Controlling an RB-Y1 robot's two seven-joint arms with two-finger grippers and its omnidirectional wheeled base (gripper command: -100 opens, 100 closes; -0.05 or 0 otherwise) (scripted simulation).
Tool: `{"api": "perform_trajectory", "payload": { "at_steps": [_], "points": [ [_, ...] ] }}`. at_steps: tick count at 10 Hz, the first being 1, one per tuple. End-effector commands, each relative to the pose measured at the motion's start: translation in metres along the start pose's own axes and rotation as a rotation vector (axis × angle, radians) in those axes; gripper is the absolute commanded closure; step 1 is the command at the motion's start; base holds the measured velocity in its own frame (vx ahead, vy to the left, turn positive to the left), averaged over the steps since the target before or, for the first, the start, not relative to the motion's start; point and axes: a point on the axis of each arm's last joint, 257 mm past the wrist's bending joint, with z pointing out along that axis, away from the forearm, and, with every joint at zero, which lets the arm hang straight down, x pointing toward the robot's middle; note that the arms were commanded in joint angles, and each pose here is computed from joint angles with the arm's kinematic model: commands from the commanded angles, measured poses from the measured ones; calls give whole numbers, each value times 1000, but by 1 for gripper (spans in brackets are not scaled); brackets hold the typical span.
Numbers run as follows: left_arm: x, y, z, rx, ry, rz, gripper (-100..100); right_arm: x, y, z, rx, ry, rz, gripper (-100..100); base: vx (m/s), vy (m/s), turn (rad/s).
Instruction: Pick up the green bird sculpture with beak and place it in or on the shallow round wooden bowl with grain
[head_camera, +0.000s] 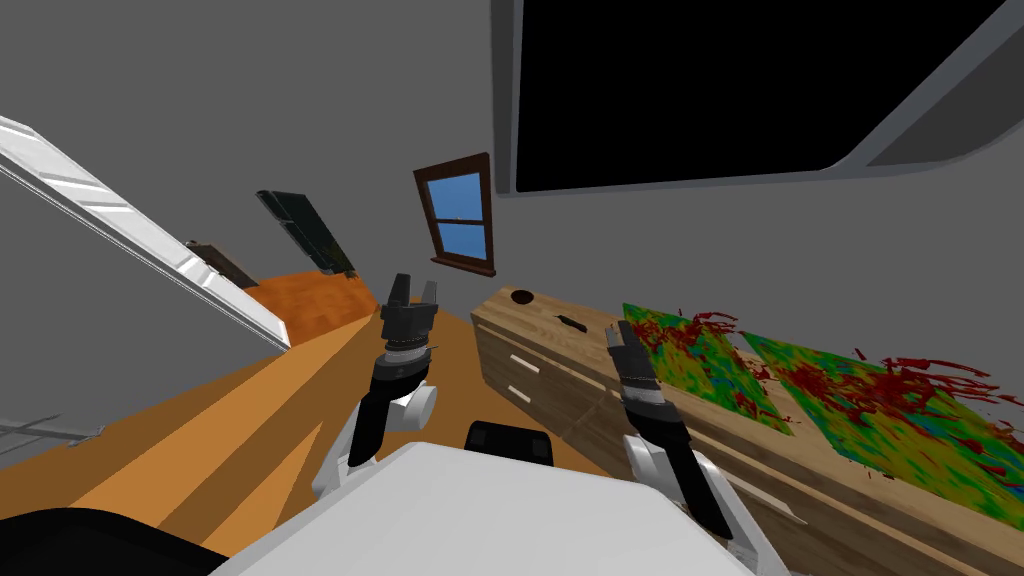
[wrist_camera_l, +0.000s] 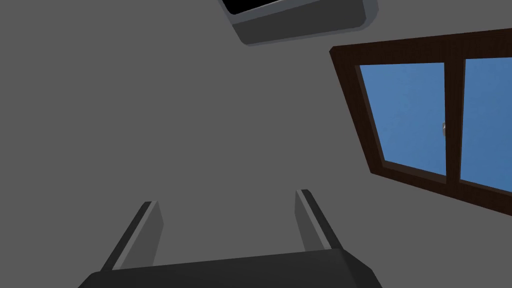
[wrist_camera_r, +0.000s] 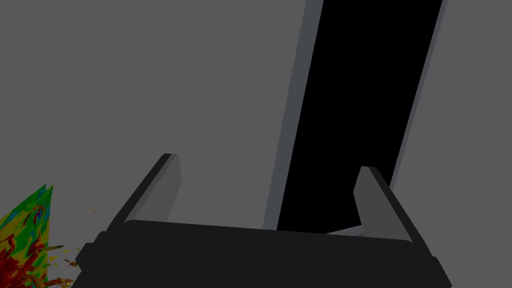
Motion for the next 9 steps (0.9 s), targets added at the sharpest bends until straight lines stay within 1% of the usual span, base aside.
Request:
{"api": "perform_trajectory", "payload": {
  "at_steps": [1, 4, 5, 7, 8, 9],
  "points": [
    [0, 0, 0, 0, 0, 0, 0, 3, -3, 0, 3, 30, -33, -100, -17, 31, 16],
    [0, 0, 0, 0, 0, 0, 0, 4, -26, -1, 31, 126, -174, -100, -18, 43, 88],
    [0, 0, 0, 0, 0, 0, 0, 5, -26, -1, 30, 138, -182, -100, -3, 36, 43],
    [0, 0, 0, 0, 0, 0, 0, 3, -45, -3, 56, 201, -285, -100, -9, 47, 90],
    [0, 0, 0, 0, 0, 0, 0, 3, -45, -3, 53, 213, -293, -100, -4, 40, 47],
    [0, 0, 0, 0, 0, 0, 0, 1, -56, -5, 69, 246, -348, -100, 2, 42, 78]
  ]
}}
